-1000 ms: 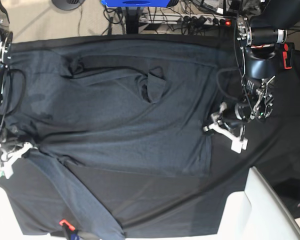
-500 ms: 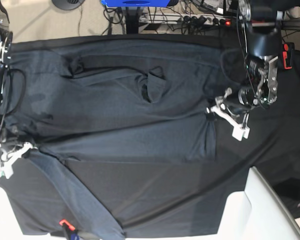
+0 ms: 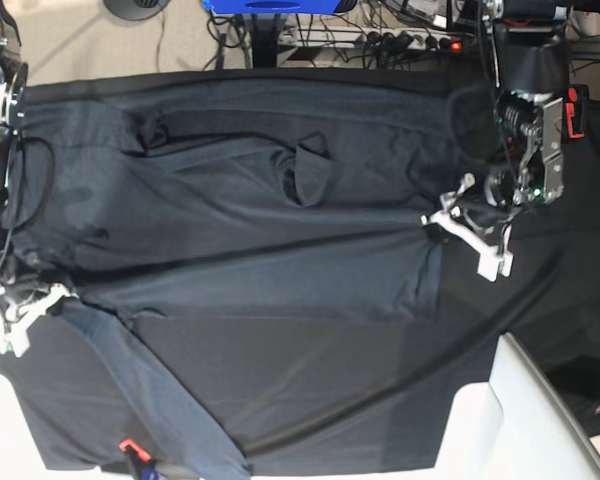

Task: Fold the T-shirt properly
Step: 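Lower the left gripper to the opposite shirt side and grasp it midway, then lift both grasped shirt sides with both grippers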

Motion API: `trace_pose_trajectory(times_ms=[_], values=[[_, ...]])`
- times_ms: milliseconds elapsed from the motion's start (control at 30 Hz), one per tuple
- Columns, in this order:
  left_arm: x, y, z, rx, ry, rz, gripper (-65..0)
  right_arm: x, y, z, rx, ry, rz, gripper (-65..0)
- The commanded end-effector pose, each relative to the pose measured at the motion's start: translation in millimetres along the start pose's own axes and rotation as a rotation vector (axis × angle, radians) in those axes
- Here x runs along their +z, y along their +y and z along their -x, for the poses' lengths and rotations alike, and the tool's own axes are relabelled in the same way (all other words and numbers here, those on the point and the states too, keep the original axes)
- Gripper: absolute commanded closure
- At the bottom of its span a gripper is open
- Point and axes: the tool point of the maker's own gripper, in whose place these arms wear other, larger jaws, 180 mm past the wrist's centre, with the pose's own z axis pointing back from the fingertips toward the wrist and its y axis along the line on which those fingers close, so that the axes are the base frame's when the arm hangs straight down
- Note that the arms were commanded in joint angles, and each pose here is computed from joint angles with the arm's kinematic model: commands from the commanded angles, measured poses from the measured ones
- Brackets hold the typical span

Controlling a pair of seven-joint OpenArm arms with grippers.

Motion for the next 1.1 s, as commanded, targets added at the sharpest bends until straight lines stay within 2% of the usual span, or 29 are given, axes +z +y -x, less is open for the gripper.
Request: trace_pose_trajectory(times_ms=[0, 67, 133, 200, 300, 400, 567, 633, 733, 1067], values=[[5.0, 2.0, -15.5, -0.006, -0.041, -0.001, -16.1, 6.4, -9.9, -27.1, 0.005, -0.068, 0.014, 0.0], [11.4, 20.2, -14.9, 0.056, -0.059, -0.053, -24.8, 6.4, -9.9, -27.1, 0.005, -0.068, 0.014, 0.0], [21.7, 43.8, -18.2, 0.142, -0.096, -0.117, -28.8, 6.4, -9.9, -27.1, 0.005, -0.068, 0.014, 0.0], [31.1, 58.8, -24.0, 0.186, -0.130, -0.153, -29.1, 6.4, -9.9, -27.1, 0.005, -0.068, 0.014, 0.0], [39.2, 65.3, -40.3, 0.194, -0.176, -0.164, -29.1, 6.4, -9.9, -27.1, 0.005, -0.068, 0.014, 0.0], [30.7, 53.4, -71.5, 0.171, -0.208, -0.139, -29.1, 6.1, -8.7, -27.3, 0.007, -0.068, 0.012, 0.0], [-7.7, 30.8, -102.3, 0.126, -0.149, -0.119, -29.1, 6.1, -8.3, -28.1, 0.008, -0.069, 0.012, 0.0], [-24.2, 28.8, -105.4, 0.129, -0.098, -0.127, -29.1, 6.2, -8.3, -28.6, 0.009, -0.071, 0.012, 0.0], [-44.8, 25.3, -112.1, 0.167, -0.097, -0.131, -29.1, 6.5, -8.8, -28.9, 0.006, -0.072, 0.013, 0.0], [-68.0, 26.9, -105.3, 0.139, -0.069, -0.189, -29.0, 6.8, -8.5, -31.8, 0.008, -0.078, 0.012, 0.0]])
